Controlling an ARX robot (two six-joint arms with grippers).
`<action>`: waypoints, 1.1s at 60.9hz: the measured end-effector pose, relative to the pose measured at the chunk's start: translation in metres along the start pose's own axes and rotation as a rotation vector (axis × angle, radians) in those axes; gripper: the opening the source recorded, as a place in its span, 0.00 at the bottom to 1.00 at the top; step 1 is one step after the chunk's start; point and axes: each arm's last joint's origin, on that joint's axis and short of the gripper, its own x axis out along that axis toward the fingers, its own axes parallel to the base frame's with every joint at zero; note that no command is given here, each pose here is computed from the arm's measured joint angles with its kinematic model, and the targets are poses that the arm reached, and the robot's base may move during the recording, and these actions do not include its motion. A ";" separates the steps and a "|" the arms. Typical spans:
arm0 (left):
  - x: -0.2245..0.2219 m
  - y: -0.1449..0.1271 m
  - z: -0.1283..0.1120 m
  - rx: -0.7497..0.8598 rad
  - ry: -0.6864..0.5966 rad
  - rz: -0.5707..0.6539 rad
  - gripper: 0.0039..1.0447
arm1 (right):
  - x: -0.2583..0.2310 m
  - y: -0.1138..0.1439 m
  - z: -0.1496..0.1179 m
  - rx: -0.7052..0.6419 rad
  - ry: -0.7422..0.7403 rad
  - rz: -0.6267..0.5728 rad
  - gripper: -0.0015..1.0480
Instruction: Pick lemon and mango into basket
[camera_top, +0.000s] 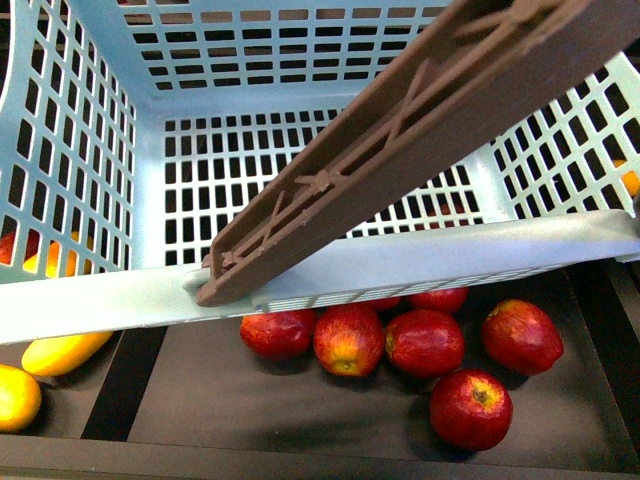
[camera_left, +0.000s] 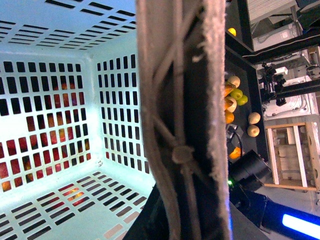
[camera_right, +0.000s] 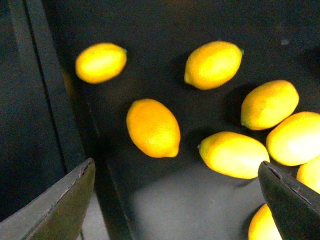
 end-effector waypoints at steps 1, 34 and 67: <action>0.000 0.000 0.000 0.000 0.000 0.000 0.04 | 0.005 -0.001 -0.002 -0.011 0.011 -0.001 0.92; 0.000 0.000 0.000 0.000 0.000 0.000 0.04 | 0.092 -0.005 -0.020 -0.125 0.168 -0.014 0.92; 0.000 0.000 0.000 0.000 0.000 0.000 0.04 | 0.141 0.012 -0.014 -0.184 0.209 0.047 0.92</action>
